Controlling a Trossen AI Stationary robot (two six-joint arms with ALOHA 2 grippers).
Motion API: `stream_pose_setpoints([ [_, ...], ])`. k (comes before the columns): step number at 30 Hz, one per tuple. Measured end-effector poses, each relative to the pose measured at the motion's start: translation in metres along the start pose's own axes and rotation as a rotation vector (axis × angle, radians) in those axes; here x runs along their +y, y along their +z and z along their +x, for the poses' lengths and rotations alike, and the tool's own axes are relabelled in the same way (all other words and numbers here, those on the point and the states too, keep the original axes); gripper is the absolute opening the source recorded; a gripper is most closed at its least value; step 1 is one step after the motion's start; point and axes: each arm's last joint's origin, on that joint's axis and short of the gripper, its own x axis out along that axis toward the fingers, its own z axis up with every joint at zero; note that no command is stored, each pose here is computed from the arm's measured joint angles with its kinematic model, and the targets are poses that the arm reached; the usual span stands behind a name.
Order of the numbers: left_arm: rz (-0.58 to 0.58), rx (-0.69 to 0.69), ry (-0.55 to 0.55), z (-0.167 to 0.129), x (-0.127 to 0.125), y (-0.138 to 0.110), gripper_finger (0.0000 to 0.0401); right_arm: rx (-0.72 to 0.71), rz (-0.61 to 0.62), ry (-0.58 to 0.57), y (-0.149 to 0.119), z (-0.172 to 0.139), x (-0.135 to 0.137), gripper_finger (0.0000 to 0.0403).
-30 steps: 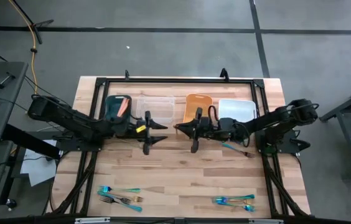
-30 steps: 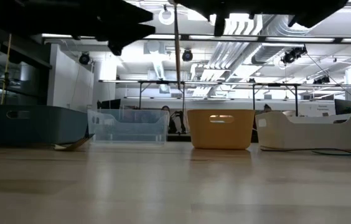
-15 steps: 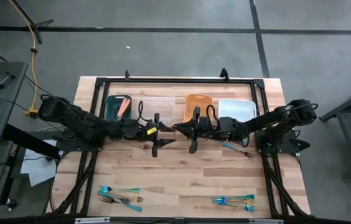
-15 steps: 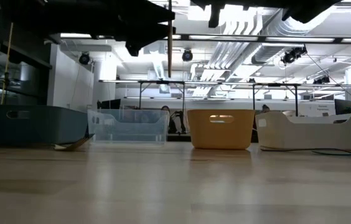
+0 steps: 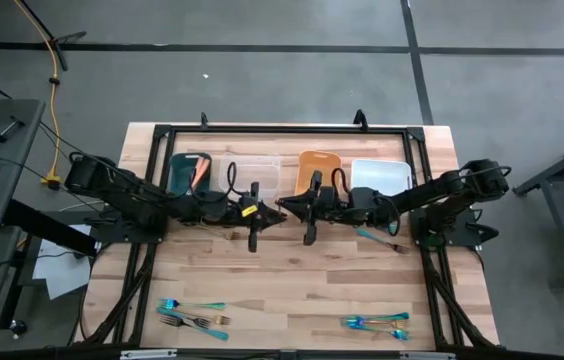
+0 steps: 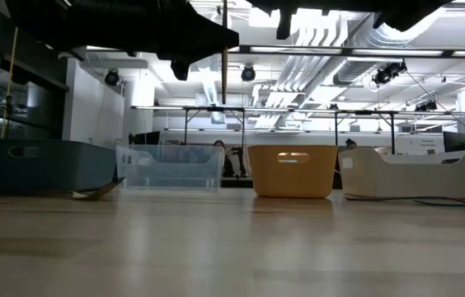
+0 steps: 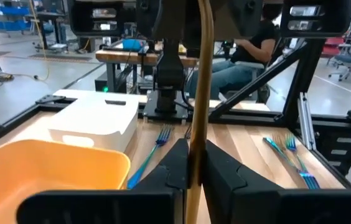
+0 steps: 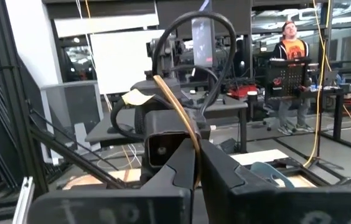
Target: Sort silverware by color (type)
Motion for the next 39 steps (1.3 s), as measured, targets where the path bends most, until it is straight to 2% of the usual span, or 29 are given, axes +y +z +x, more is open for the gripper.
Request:
stream_pose_setpoints([
  [7,0.006,0.041,0.007,-0.003,0.001,0.000,0.0016,0.067,-0.021,-0.001,0.000,-0.003,-0.001,0.0057],
  [10,0.022,0.061,0.048,-0.010,0.003,0.006,0.0016,0.137,-0.054,-0.055,0.006,-0.009,-0.003,0.0082],
  [16,0.020,0.009,0.095,-0.045,0.009,0.012,0.0016,0.319,-0.106,-0.130,0.021,-0.034,-0.009,0.0123],
  [21,0.023,-0.063,0.117,-0.079,0.014,0.012,0.0016,0.454,-0.124,-0.169,0.023,-0.058,-0.004,0.0134],
  [25,0.026,-0.127,0.093,-0.097,0.013,0.013,0.0016,0.458,-0.153,-0.236,0.010,-0.085,-0.003,0.0135],
  [29,0.033,-0.147,0.091,-0.105,0.011,0.012,0.0016,0.394,-0.083,-0.276,-0.006,-0.114,-0.009,0.0135],
  [32,0.045,-0.146,0.094,-0.105,0.011,0.012,0.0016,0.265,-0.002,-0.225,-0.011,-0.125,-0.015,0.0135],
  [34,0.049,-0.148,0.095,-0.104,0.011,0.012,0.0016,0.201,0.028,-0.148,-0.013,-0.128,-0.018,0.0136],
  [36,0.052,-0.140,0.101,-0.103,0.012,0.011,0.0016,0.181,0.019,-0.080,-0.016,-0.129,-0.021,0.0136],
  [39,0.057,-0.146,0.111,-0.103,0.013,0.011,0.0016,0.163,-0.007,-0.060,-0.015,-0.126,-0.024,0.0136],
])
